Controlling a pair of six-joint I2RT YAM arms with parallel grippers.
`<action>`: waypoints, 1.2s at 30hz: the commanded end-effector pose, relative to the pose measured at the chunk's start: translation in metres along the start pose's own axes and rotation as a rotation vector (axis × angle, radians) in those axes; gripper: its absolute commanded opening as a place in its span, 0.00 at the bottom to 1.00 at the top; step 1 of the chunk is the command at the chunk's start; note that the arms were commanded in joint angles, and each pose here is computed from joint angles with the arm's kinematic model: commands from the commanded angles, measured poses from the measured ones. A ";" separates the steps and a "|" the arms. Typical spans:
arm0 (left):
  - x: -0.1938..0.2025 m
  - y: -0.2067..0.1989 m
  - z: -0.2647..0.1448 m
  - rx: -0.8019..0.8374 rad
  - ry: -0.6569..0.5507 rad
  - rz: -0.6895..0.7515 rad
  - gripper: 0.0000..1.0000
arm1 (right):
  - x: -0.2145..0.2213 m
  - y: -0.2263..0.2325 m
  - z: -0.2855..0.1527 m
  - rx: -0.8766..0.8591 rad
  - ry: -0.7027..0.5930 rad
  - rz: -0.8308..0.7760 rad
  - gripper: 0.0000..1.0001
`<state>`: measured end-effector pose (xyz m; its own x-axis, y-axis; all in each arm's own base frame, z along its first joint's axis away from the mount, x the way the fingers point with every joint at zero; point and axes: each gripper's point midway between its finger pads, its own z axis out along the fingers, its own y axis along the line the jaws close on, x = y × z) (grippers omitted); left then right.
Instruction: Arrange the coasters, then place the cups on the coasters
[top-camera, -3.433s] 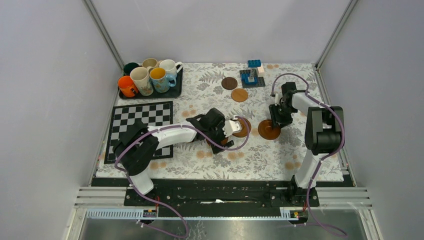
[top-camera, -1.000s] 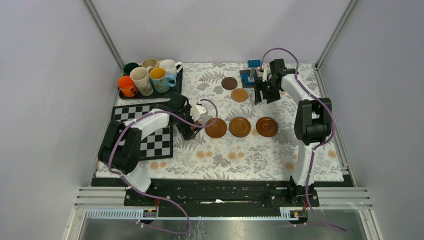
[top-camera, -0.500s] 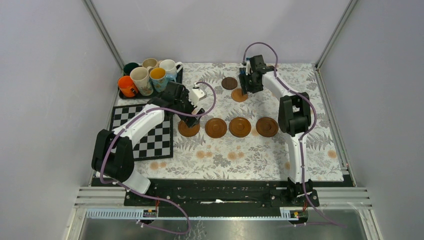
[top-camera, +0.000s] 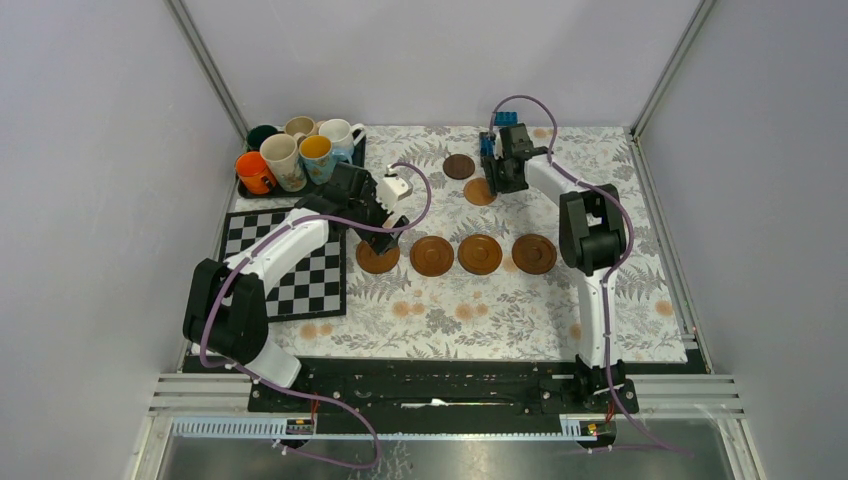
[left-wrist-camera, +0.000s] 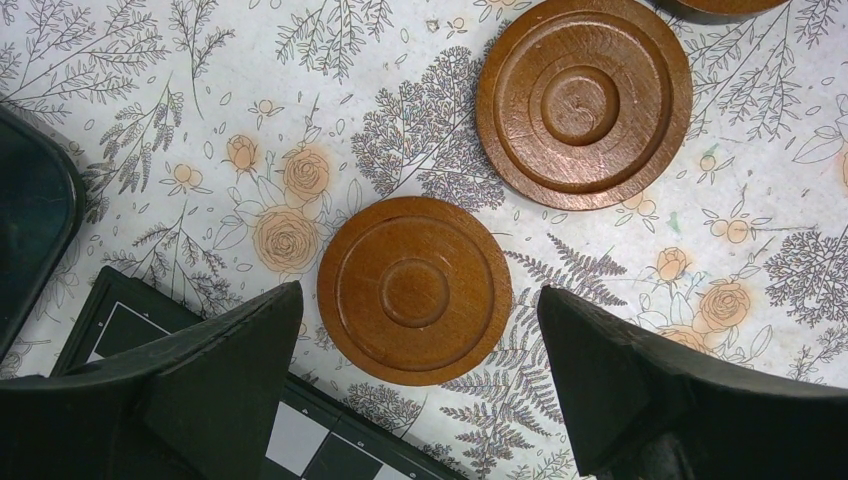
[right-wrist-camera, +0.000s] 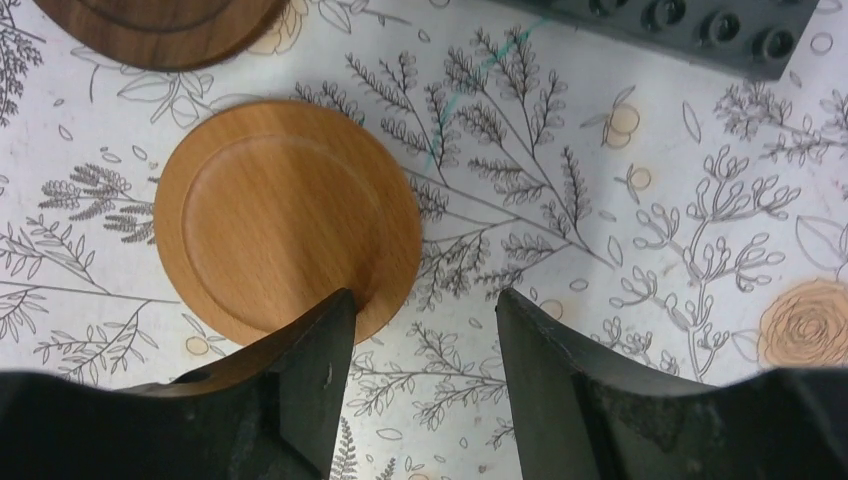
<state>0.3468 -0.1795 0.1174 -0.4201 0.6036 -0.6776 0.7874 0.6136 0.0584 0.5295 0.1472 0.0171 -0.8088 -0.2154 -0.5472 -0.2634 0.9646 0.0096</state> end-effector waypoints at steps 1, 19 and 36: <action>-0.025 0.011 -0.012 -0.049 -0.078 0.021 0.99 | -0.011 0.002 -0.011 0.006 -0.098 -0.001 0.61; -0.030 0.013 -0.015 -0.062 -0.101 0.030 0.99 | 0.057 -0.043 -0.039 0.042 0.096 0.022 0.48; -0.036 0.014 -0.008 -0.048 -0.102 -0.010 0.99 | 0.172 -0.156 -0.115 0.188 0.280 0.114 0.45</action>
<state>0.3541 -0.1810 0.1220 -0.4177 0.5835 -0.6965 0.7708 0.6334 0.0684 0.4135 -0.0298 0.0158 -0.9150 -0.0837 -0.3946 -0.0699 0.9963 -0.0493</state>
